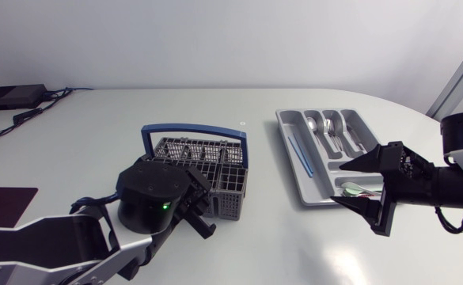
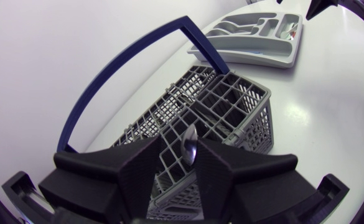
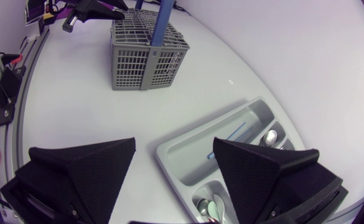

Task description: Unload the cutlery basket into the drawer organizer.

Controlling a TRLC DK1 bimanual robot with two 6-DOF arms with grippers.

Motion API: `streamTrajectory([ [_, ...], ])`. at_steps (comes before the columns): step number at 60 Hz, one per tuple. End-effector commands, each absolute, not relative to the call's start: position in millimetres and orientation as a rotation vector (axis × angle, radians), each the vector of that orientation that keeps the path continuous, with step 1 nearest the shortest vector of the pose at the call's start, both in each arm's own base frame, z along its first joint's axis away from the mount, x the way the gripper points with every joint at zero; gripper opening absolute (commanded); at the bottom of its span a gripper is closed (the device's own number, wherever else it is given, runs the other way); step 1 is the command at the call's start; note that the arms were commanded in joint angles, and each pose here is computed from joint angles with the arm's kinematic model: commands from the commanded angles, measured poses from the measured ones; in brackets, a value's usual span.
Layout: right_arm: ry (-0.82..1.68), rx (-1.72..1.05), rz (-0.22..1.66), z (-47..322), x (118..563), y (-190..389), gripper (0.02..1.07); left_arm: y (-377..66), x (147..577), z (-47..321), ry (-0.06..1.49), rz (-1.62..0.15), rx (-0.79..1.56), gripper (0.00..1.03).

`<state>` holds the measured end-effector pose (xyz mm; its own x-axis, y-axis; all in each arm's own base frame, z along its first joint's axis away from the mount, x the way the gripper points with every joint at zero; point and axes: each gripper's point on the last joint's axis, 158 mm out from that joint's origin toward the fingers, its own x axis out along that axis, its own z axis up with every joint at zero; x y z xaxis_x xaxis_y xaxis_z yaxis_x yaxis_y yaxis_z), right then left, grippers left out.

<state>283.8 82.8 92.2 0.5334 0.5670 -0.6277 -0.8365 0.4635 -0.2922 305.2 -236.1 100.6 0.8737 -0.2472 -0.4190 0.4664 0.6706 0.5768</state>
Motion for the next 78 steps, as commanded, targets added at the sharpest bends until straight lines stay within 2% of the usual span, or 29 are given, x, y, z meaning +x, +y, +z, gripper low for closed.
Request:
streamTrajectory([
  [1,0.503,-0.602,0.928,76,277,84,0.92,-239,309,122,0.273,-0.395,0.697,0.35],
  [13,0.503,-0.566,0.945,67,278,85,0.92,-244,303,143,0.217,-0.411,0.689,0.35],
  [35,0.517,-0.546,0.957,59,278,86,0.92,-243,299,151,0.192,-0.420,0.695,0.35],
  [43,0.521,-0.546,0.960,58,278,87,0.92,-239,297,143,0.206,-0.422,0.707,0.36],
  [49,0.518,-0.548,0.955,60,280,86,0.92,-242,289,132,0.221,-0.451,0.714,0.51],
  [54,0.517,-0.549,0.955,60,280,86,0.92,-246,283,119,0.244,-0.480,0.718,0.57],
  [78,0.507,-0.535,0.967,54,281,88,0.92,-256,286,80,0.326,-0.494,0.753,0.57],
])
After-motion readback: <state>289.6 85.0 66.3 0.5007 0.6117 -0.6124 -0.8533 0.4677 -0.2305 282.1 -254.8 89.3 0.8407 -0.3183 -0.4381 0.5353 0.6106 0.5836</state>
